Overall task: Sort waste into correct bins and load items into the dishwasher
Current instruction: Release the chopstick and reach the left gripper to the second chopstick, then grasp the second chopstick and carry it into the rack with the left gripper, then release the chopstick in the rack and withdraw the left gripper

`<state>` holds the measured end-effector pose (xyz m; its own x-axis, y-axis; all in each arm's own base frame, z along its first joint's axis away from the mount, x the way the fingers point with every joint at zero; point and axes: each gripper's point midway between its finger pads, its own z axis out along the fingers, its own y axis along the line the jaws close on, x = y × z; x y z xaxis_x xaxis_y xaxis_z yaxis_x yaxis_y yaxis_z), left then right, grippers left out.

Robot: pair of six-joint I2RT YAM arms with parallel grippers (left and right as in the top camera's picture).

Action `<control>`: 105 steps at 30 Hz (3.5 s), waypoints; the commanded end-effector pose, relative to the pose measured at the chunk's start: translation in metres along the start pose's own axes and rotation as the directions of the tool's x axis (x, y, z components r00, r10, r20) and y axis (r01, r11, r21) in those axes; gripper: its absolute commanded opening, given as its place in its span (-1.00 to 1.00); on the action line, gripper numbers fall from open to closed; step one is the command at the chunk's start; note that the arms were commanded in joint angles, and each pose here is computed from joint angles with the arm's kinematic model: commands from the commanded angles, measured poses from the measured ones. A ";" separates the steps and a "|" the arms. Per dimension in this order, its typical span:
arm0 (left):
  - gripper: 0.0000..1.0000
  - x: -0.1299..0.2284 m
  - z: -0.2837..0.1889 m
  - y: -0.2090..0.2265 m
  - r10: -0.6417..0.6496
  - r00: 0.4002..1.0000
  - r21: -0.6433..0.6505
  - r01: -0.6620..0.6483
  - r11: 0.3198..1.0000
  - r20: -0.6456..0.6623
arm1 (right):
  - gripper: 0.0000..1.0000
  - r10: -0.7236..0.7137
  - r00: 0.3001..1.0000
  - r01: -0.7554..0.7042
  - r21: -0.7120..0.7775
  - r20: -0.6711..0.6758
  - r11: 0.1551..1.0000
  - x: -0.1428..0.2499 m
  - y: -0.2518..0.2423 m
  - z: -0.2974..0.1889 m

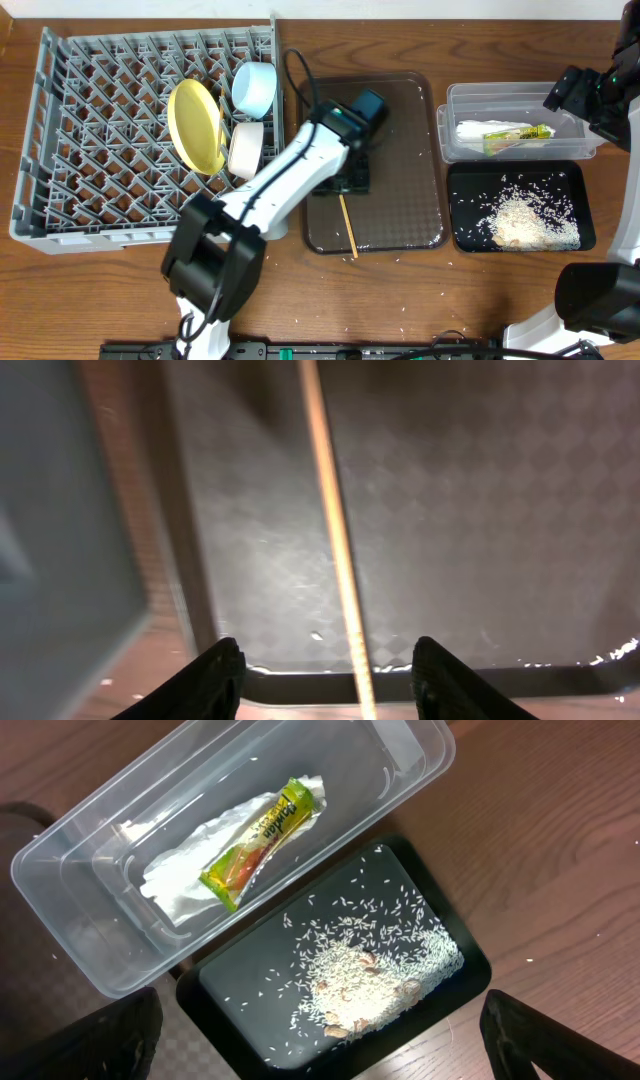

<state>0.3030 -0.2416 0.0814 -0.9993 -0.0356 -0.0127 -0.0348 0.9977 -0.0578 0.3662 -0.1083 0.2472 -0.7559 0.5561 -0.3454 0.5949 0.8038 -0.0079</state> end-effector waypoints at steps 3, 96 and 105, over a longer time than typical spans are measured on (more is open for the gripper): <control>0.11 0.010 0.032 -0.005 -0.081 0.994 -0.046 0.077 0.996 -0.072 | 0.99 0.013 1.000 -0.013 0.007 -0.001 1.000 0.000 -0.001 0.001; 0.50 -0.024 -0.204 0.213 -0.101 0.891 -0.021 0.122 0.992 0.442 | 0.98 0.013 1.000 -0.013 0.007 -0.001 1.000 0.000 -0.001 0.001; 0.68 0.008 -0.228 0.200 -0.103 0.877 0.069 0.080 0.994 0.469 | 0.98 0.013 1.000 -0.013 0.007 -0.001 1.000 0.000 -0.001 0.001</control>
<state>0.2909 -0.0230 0.2839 -0.8823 -0.1463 -0.4473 -0.1256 0.9892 -0.0758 0.3661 -0.1083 0.2472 -0.7558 0.5564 -0.3451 0.5952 0.8036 -0.0079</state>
